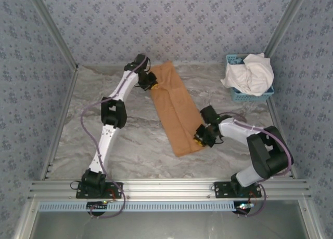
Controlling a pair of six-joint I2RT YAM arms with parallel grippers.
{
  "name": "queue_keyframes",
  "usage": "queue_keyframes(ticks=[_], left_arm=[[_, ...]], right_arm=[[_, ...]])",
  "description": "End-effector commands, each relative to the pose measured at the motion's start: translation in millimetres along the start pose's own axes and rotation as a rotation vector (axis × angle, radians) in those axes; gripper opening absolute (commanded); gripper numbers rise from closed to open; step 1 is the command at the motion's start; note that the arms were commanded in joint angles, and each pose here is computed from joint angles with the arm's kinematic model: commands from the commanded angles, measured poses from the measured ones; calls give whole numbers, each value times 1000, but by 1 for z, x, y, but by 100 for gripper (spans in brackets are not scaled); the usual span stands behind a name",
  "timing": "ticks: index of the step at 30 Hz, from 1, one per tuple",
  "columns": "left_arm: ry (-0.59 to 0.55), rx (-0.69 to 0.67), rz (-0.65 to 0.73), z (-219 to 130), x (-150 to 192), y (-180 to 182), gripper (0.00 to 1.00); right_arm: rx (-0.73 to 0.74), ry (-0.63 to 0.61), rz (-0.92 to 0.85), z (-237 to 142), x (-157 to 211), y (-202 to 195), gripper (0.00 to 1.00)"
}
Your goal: Fold and stack the t-shirts
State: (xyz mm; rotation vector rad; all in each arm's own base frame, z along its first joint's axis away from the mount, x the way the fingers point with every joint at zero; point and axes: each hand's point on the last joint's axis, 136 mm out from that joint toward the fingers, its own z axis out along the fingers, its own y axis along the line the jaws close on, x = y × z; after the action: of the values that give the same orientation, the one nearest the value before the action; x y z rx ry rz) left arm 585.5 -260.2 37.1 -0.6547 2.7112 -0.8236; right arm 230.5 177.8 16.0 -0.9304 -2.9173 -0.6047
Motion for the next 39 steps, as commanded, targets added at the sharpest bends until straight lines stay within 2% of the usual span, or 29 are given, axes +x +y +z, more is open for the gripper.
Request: queue_keyframes(ticks=[1, 4, 7, 9, 11, 13, 16, 21, 23, 24, 26, 29, 33, 39], left_arm=[[21, 92, -45, -2, 10, -32, 14], [-52, 104, 4, -32, -1, -48, 21], [-160, 50, 83, -83, -13, -58, 37], [-208, -12, 142, -120, -10, -60, 43], [-186, -68, 176, -142, 6, -53, 44], [-101, -104, 194, -150, 35, -41, 45], [87, -56, 226, -151, 106, -21, 45], [433, -24, 275, -161, 254, 45, 45], [529, -34, 265, -165, 304, 74, 47], [574, -41, 256, -166, 329, 87, 53], [633, -61, 229, -163, 362, 106, 55], [616, -70, 194, -151, 382, 115, 56], [580, -133, 155, -137, 386, 125, 57], [561, -151, 130, -120, 387, 130, 49]], right_arm=[[40, 64, 122, 22, 30, 0, 18], [33, 70, 83, 20, 40, 18, 18], [22, 44, 32, 4, 37, 29, 20], [18, -3, -22, -17, 28, 36, 24], [26, -51, -75, -41, 19, 38, 29], [3, -99, -113, -63, 8, 39, 34], [-68, -124, -193, -84, -5, 36, 41], [-142, -24, -352, -91, -7, 15, 49], [-159, 25, -368, -87, -2, 6, 49], [-171, 42, -387, -85, 0, 3, 50], [-178, 66, -382, -80, 2, -3, 50], [-197, 90, -369, -71, 5, -9, 50], [-176, 117, -360, -63, 8, -21, 50], [-159, 147, -349, -54, 13, -31, 51]])
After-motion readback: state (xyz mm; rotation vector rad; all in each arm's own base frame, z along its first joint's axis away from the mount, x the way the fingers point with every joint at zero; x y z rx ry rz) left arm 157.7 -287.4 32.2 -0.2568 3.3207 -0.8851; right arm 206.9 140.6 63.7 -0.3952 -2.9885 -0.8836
